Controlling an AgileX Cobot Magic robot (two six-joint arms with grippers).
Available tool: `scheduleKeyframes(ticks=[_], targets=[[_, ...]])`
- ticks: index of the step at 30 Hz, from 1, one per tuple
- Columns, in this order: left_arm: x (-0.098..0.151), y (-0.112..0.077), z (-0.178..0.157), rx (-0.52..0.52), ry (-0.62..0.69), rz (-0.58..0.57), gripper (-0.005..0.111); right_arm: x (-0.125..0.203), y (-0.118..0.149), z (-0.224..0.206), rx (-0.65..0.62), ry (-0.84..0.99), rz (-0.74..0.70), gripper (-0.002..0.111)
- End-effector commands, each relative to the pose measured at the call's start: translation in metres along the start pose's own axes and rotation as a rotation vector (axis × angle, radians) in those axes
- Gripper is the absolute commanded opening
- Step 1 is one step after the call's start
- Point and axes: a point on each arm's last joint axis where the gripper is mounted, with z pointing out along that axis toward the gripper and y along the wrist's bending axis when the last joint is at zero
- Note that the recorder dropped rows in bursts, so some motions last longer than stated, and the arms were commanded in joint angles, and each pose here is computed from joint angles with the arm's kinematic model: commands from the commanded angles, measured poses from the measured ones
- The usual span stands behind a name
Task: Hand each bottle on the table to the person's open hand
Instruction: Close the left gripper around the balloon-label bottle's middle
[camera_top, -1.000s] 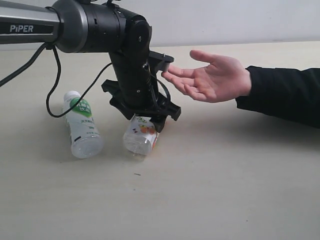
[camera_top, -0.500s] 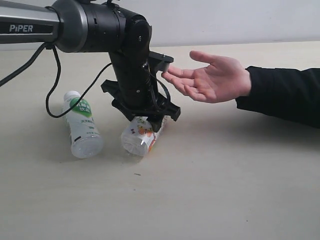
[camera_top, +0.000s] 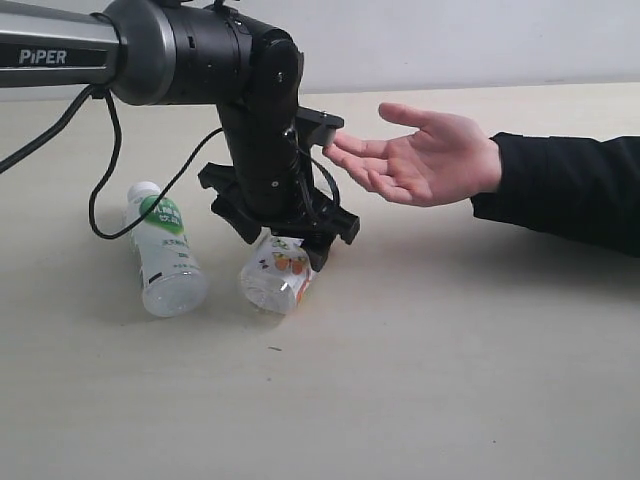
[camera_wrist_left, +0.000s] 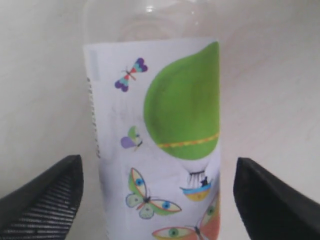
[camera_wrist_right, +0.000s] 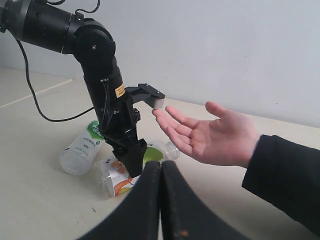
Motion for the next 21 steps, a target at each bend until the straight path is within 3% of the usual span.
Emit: scheduleKeyframes(ticks=[1, 14, 21], targets=[[-0.002, -0.002, -0.003, 0.009, -0.022, -0.009, 0.079, 0.0, 0.0, 0.0, 0.0, -0.016, -0.001, 0.0], [-0.007, -0.002, 0.008, 0.02, -0.156, 0.033, 0.079, 0.0, 0.0, 0.0, -0.001, -0.016, 0.0, 0.0], [-0.006, -0.002, 0.011, 0.02, -0.164, 0.049, 0.079, 0.0, 0.0, 0.0, 0.0, -0.016, -0.001, 0.0]])
